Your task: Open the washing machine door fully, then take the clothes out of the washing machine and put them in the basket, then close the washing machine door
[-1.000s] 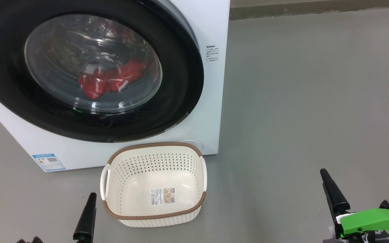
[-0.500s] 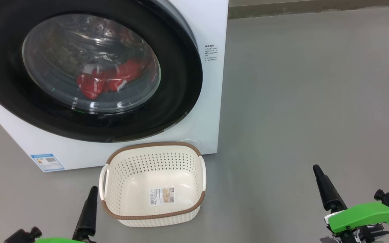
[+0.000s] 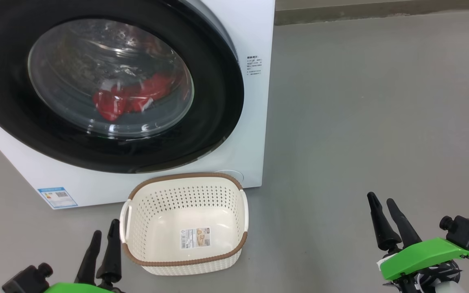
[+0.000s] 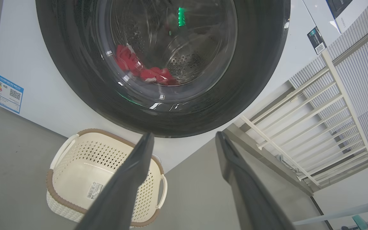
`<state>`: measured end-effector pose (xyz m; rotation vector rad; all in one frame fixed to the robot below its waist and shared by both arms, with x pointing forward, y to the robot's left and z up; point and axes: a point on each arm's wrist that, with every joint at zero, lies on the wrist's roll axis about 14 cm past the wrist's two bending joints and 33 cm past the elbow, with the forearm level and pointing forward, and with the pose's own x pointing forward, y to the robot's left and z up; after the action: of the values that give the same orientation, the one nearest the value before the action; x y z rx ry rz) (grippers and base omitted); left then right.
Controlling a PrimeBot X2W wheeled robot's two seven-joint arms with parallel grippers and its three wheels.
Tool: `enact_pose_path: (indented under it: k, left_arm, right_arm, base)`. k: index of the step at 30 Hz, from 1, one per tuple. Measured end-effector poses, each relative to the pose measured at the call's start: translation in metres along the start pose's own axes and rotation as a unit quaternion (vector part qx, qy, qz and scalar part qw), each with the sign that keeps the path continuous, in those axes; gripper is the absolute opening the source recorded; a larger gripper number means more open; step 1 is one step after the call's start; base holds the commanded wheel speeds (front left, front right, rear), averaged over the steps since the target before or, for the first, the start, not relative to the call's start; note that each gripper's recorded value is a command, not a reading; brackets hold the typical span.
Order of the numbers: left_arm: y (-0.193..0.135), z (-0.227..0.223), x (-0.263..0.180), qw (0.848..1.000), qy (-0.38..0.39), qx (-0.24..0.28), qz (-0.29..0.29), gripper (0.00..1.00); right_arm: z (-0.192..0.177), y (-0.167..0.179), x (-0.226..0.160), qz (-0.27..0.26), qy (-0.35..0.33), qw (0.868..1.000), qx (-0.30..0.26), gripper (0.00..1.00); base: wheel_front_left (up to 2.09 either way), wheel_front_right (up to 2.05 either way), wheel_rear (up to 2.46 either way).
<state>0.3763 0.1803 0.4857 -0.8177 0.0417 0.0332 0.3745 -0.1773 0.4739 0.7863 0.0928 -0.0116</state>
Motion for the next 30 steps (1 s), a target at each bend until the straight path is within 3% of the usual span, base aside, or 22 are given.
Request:
enact_pose_path:
  k: [16,30]
  left_arm:
    - [-0.010,0.006,0.002,0.995,-0.016,0.101,-0.020,1.00]
    - [-0.020,0.012,0.008,0.982,-0.034,0.181,-0.040,1.00]
  right_arm:
    - [0.003,0.013,0.005,0.026,-0.011,0.994,-0.101,1.00]
    - [0.005,0.024,0.010,0.051,-0.019,0.981,-0.188,1.00]
  base:
    - [0.00,0.00,0.00]
    - [0.00,0.00,0.00]
